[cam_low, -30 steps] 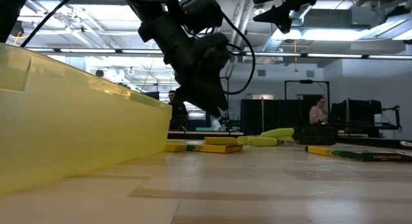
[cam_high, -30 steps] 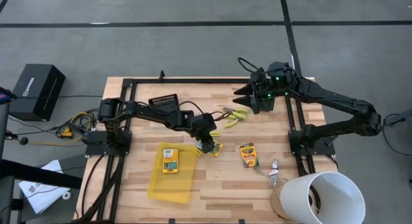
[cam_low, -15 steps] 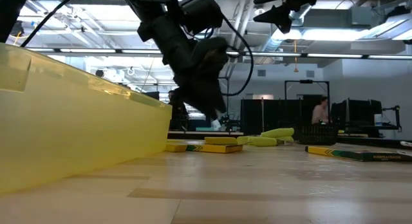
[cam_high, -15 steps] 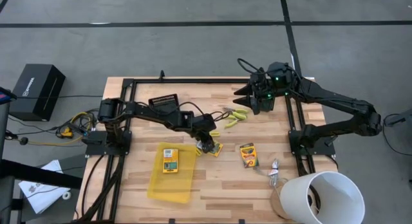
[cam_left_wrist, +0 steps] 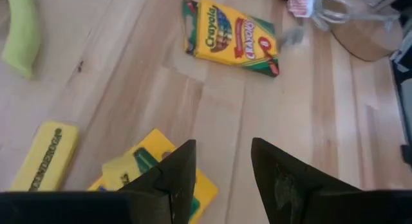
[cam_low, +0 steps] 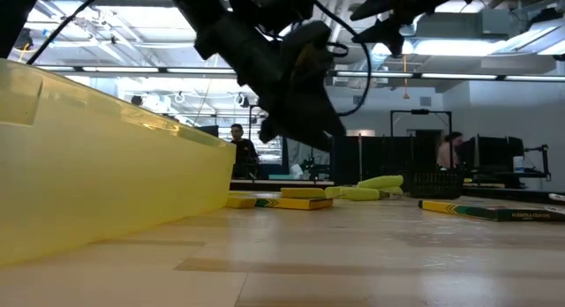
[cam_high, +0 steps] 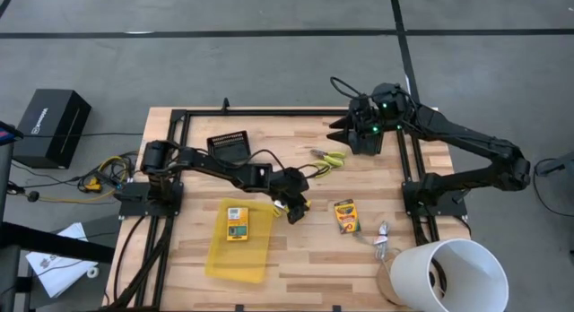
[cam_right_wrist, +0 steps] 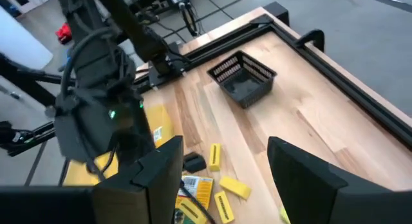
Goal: Pick & Place School Supplies
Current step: Put the yellow crayon box into the yellow bin
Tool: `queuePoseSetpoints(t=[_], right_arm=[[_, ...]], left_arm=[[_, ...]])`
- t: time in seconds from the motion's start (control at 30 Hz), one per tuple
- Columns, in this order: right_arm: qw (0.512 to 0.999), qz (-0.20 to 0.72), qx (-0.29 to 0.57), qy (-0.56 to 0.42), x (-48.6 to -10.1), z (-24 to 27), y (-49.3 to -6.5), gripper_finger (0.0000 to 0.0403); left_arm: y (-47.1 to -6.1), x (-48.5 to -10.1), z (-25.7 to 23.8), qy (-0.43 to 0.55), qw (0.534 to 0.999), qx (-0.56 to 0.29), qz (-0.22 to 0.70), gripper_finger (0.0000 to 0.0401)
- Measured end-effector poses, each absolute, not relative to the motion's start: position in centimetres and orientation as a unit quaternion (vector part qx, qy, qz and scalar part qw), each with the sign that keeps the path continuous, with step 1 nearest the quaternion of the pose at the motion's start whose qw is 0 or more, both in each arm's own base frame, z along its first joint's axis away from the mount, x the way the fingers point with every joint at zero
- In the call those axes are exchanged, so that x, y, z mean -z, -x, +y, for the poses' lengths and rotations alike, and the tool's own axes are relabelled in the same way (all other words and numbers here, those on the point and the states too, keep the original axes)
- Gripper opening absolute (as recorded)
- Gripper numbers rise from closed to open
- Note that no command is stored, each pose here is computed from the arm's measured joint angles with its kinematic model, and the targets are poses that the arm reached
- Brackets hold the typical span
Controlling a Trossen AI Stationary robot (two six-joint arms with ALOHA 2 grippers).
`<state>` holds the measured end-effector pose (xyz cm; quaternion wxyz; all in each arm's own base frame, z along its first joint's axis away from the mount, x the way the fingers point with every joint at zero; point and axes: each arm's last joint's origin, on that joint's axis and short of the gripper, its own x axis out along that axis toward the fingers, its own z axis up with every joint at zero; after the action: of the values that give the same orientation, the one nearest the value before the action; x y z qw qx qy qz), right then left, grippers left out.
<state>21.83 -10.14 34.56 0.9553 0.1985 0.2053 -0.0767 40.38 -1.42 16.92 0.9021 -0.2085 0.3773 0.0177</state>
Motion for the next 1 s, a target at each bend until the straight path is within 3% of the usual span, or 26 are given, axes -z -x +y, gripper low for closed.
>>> queuePoseSetpoints(t=[0.2,0.37,0.57,0.8,1.0], right_arm=[[0.941,0.220,0.068,-0.249,-34.3,-9.7,-21.8,0.0217],[0.916,0.257,0.040,-0.306,-33.7,-8.0,-22.1,0.0217],[0.874,0.291,0.049,-0.387,-33.1,-6.4,-22.4,0.0217],[0.832,0.354,0.079,-0.420,-29.7,-5.7,-25.5,0.0217],[0.795,0.428,0.089,-0.421,-25.0,-5.6,-29.0,0.0217]], left_arm=[[-40.1,-18.0,-0.5,0.189,0.901,-0.013,0.392,0.0145],[-38.9,-23.3,1.9,0.155,0.933,-0.048,0.321,0.0145],[-34.4,-28.8,6.1,0.102,0.948,-0.129,0.271,0.0145],[-29.0,-32.9,9.4,0.100,0.952,-0.173,0.231,0.0145],[-25.1,-33.9,9.7,0.101,0.953,-0.192,0.209,0.0145]])
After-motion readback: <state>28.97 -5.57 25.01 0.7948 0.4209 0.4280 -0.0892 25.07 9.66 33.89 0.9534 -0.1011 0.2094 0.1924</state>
